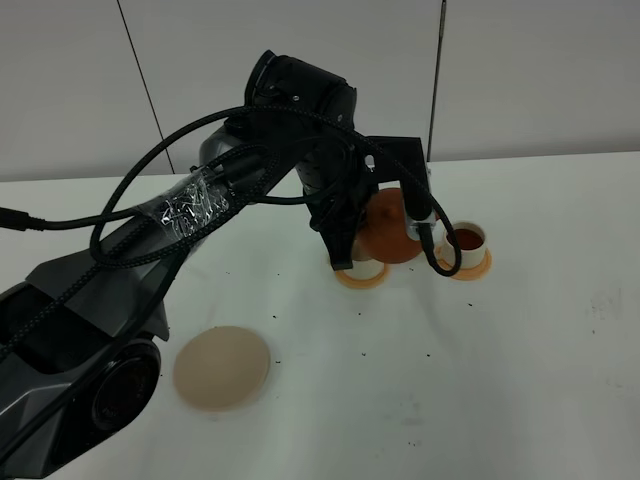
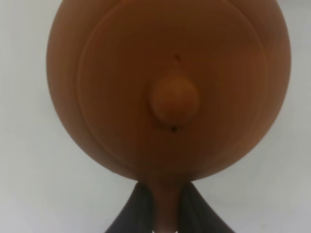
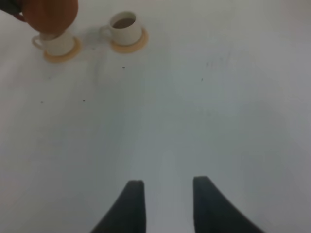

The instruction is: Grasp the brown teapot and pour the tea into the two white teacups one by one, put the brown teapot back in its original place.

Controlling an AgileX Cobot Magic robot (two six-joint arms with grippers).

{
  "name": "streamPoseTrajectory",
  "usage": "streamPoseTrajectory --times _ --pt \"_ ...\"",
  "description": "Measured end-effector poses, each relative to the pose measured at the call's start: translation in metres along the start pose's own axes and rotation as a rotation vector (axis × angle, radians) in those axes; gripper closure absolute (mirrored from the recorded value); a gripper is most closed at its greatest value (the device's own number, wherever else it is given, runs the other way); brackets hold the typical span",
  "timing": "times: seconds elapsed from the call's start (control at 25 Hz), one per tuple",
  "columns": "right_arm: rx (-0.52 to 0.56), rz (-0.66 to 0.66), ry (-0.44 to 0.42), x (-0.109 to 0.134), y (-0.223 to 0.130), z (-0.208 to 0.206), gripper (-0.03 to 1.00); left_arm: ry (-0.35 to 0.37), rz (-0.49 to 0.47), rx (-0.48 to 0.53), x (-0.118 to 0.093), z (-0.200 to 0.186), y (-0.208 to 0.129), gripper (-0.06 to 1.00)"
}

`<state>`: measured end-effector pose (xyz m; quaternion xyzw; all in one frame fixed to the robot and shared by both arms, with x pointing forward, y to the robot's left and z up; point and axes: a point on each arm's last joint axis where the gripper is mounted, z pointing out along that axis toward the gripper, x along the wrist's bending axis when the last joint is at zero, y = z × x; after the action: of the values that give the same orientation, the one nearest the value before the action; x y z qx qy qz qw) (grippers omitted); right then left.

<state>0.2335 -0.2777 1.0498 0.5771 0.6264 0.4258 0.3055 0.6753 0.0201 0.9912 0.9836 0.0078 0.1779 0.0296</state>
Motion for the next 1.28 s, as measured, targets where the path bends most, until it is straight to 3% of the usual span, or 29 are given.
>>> streamPoseTrajectory --times 0.16,0.72,1.28 --pt "0.000 0.000 0.000 0.000 0.000 0.000 0.73 -0.040 -0.020 0.026 -0.007 -0.001 0.003 0.77" --pt "0.000 0.001 0.000 0.000 0.000 0.000 0.73 -0.059 -0.173 0.021 -0.009 0.002 0.005 0.77" --pt "0.000 0.000 0.000 0.000 0.000 0.000 0.73 -0.101 -0.177 0.035 -0.021 0.022 0.015 0.77"
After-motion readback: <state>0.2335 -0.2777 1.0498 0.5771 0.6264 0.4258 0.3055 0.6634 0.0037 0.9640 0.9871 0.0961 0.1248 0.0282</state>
